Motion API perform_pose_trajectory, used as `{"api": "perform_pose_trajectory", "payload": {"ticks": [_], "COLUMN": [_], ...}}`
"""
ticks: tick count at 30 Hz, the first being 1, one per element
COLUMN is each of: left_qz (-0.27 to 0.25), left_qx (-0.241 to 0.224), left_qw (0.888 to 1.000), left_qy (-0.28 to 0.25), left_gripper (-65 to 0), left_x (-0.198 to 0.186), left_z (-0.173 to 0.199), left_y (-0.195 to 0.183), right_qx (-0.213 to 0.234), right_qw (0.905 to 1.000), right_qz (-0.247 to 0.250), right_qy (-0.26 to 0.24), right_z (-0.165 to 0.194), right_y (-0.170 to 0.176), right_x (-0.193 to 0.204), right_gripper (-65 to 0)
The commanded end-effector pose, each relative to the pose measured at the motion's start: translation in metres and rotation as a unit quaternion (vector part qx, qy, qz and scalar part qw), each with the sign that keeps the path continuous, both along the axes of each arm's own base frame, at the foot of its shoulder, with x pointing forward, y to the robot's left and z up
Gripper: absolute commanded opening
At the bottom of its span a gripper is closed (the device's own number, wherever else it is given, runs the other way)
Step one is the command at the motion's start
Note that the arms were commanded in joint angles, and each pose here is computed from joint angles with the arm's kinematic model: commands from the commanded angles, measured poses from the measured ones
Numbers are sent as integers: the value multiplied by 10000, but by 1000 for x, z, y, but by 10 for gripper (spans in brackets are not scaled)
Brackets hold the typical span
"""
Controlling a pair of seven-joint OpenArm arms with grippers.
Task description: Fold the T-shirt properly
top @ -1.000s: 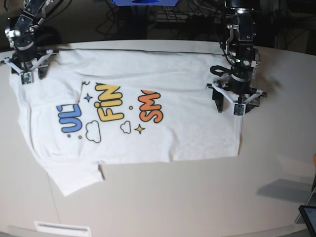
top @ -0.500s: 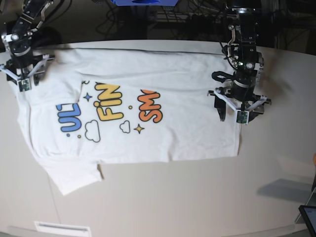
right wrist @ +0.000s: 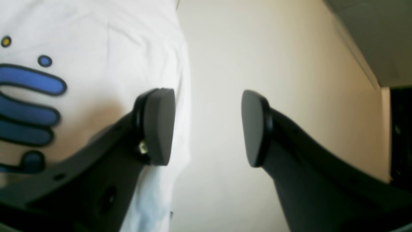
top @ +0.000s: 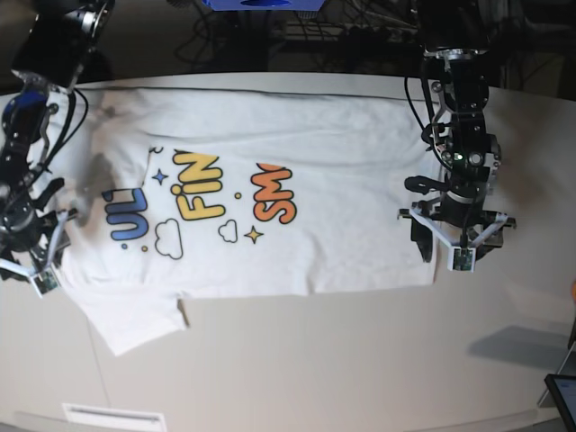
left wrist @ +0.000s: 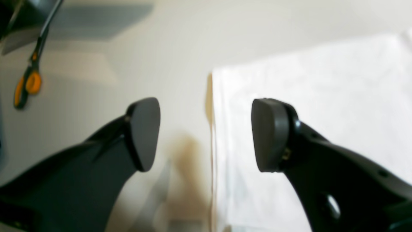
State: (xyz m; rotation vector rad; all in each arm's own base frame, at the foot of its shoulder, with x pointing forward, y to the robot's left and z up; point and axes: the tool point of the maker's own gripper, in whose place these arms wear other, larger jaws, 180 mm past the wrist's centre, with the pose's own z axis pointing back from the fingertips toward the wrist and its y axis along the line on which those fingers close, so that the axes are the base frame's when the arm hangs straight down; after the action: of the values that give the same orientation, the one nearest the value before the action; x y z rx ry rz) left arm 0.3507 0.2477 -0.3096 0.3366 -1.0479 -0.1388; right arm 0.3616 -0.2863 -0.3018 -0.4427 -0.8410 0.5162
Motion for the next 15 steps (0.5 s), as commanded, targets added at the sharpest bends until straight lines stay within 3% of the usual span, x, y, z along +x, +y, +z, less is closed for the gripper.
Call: {"api": "perform_pose_trajectory", "payload": {"ticks": [1, 9, 15], "left_qz": [9, 127, -416], "left_qx": [129, 109, 218], "left_qw": [9997, 9999, 9989], "left_qy": [-205, -5, 39], "left_gripper": [-217, -217, -220], "left_x": [5, 23, 46], "left_z": [14, -1, 10], "left_y": [6, 23, 12], "right_qx": [-16, 413, 741], "right_qw": [10000, 9988, 9964], "right_qz": [-5, 161, 38], "right_qy": [-78, 203, 405], "right_z": [6, -10, -20], "right_y": [-5, 0, -5], "right_x": [11, 65, 85], "right_gripper": [-310, -310, -310]}}
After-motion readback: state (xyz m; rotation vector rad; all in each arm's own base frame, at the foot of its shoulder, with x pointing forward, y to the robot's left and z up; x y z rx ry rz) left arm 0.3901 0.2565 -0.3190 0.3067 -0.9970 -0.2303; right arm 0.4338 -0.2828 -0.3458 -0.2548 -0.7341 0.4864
